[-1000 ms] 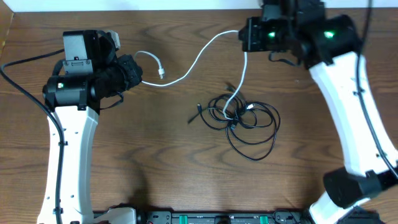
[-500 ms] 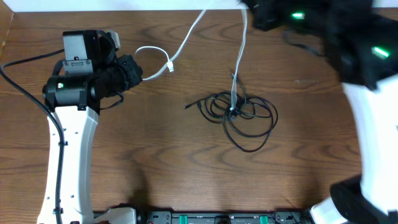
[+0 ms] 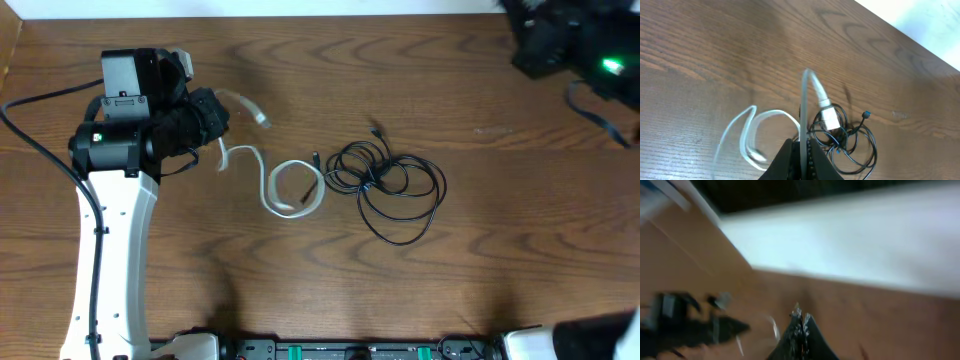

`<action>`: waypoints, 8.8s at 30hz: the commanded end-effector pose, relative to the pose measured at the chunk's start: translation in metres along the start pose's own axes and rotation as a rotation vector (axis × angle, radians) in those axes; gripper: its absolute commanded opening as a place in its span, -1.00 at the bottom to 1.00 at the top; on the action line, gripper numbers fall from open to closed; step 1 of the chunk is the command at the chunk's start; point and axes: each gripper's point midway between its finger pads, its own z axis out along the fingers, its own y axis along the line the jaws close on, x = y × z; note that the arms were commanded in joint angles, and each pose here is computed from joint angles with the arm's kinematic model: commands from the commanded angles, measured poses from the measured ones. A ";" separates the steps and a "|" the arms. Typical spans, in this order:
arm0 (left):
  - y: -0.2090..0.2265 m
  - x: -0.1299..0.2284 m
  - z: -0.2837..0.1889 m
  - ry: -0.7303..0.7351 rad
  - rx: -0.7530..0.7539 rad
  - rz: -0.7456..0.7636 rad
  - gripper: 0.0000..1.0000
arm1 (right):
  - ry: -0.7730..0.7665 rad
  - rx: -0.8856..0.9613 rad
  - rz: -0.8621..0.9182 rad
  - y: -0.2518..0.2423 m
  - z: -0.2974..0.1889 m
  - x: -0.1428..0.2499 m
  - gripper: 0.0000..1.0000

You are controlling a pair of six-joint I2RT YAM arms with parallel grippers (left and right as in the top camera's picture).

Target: Untangle cables

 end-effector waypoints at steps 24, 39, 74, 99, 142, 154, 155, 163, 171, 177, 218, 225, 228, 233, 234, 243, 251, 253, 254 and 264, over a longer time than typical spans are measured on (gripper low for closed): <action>0.028 0.050 0.023 0.160 -0.081 0.071 -0.85 | 0.663 -0.070 -0.085 -0.058 0.198 0.178 -0.24; 0.067 0.140 0.097 0.475 -0.207 0.154 0.54 | 0.664 -0.071 -0.095 -0.058 0.201 0.179 -0.07; 0.112 0.024 -0.063 -0.177 -0.321 -0.183 0.82 | 0.946 -0.214 -0.104 0.063 0.298 0.359 0.15; 0.115 0.029 -0.059 -0.151 -0.330 -0.191 0.82 | 1.097 0.211 -0.269 0.014 0.313 0.469 0.25; 0.122 0.036 -0.049 -0.093 -0.347 -0.210 0.82 | 1.161 0.402 -0.051 -0.025 0.310 0.516 -0.98; 0.122 0.036 -0.049 -0.093 -0.347 -0.211 0.83 | 0.960 0.194 -0.120 0.017 0.309 0.402 -0.98; 0.122 0.036 -0.049 -0.093 -0.347 -0.211 0.83 | 0.936 0.182 -0.125 0.020 0.307 0.389 -0.98; 0.122 0.036 -0.049 -0.093 -0.347 -0.211 0.84 | 0.681 0.120 -0.110 0.026 0.271 0.264 -0.98; 0.122 0.036 -0.049 -0.093 -0.347 -0.211 0.85 | 0.341 0.150 -0.053 -0.023 0.217 0.122 -0.98; 0.122 0.036 -0.049 -0.093 -0.347 -0.211 0.84 | 0.300 0.236 0.015 -0.076 0.185 0.092 -0.98; 0.122 0.036 -0.049 -0.093 -0.347 -0.211 0.85 | -0.377 0.709 0.356 -0.359 -0.145 -0.069 -0.98; 0.122 0.036 -0.049 -0.093 -0.347 -0.211 0.85 | -0.416 0.691 0.318 -0.404 -0.120 -0.081 -0.98; 0.122 0.036 -0.049 -0.093 -0.347 -0.211 0.85 | -0.480 0.690 0.327 -0.411 -0.122 -0.093 -0.98; 0.122 0.036 -0.049 -0.093 -0.347 -0.211 0.85 | -0.524 0.727 0.311 -0.415 -0.133 -0.101 -0.98; 0.122 0.036 -0.049 -0.093 -0.347 -0.211 0.85 | -0.512 0.747 0.320 -0.418 -0.135 -0.096 -0.98; 0.122 0.036 -0.049 -0.093 -0.347 -0.211 0.85 | -0.208 0.929 0.445 -0.452 -0.130 -0.007 -0.98; 0.122 0.036 -0.049 -0.093 -0.347 -0.211 0.85 | -0.004 0.927 0.602 -0.490 -0.091 0.077 -0.87; 0.122 0.036 -0.049 -0.093 -0.347 -0.211 0.86 | 0.044 0.926 0.638 -0.501 -0.080 0.104 -0.85; 0.122 0.036 -0.049 -0.093 -0.347 -0.211 0.85 | 0.061 0.925 0.653 -0.506 -0.076 0.115 -0.86; 0.122 0.036 -0.049 -0.093 -0.347 -0.211 0.85 | 0.103 0.864 0.702 -0.525 -0.052 0.163 0.25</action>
